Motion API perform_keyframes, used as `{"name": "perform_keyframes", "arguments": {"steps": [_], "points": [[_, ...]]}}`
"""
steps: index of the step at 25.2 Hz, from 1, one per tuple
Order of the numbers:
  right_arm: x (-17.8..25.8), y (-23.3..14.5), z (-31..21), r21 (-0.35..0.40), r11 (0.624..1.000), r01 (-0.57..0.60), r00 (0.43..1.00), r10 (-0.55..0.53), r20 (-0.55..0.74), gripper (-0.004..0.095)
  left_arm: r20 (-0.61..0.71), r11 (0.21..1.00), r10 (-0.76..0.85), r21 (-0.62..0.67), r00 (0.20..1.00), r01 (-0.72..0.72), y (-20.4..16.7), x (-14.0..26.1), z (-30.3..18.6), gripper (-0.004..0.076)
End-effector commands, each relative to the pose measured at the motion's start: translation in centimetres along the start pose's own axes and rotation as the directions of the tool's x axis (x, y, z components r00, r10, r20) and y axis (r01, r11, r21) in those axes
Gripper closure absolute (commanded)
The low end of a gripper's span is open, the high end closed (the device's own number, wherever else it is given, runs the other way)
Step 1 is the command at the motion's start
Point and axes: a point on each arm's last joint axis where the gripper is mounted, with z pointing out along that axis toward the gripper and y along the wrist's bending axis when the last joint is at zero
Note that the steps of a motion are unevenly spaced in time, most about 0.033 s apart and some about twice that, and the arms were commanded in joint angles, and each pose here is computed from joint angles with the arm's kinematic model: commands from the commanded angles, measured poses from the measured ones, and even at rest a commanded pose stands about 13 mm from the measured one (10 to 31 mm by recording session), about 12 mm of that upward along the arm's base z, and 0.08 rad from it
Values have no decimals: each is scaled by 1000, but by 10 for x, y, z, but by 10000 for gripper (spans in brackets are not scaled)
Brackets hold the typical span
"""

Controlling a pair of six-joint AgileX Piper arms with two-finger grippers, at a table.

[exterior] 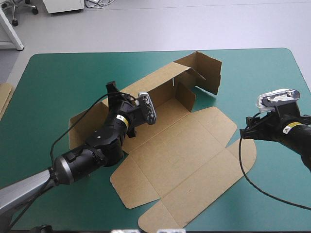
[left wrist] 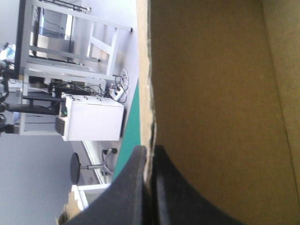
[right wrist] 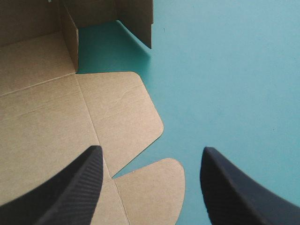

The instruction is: Fold the box

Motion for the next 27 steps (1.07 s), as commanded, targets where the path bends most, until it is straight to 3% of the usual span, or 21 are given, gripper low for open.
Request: {"name": "perform_keyframes", "arguments": {"steps": [1, 11, 15, 21, 23, 27], "points": [[-13, -2, -10, 18, 1000, -2, 996, 0, 94, 333, 79, 987, -17, -156, 997, 29, 15, -5, -15, 734], [-19, 0, -29, 24, 999, 28, 990, -31, 136, 333, 293, 963, 216, -221, 931, -154, -3, 0, -20, 734], [-19, 0, -30, 16, 1000, 22, 993, -24, 113, 333, 367, 975, 201, -161, 908, -150, -1, 7, -20, 734], [-19, -1, -28, 20, 1000, 0, 994, -2, 109, 365, 462, 944, 328, -139, 824, -298, 7, 22, -15, 734], [-19, -1, -27, 19, 1000, 0, 994, -2, 108, 399, 448, 949, 315, -130, 837, -287, 9, 26, -12, 734], [-20, -2, -24, 29, 1000, -7, 995, 4, 101, 424, 342, 978, 180, -162, 922, -130, 4, 13, -15, 734]]}}
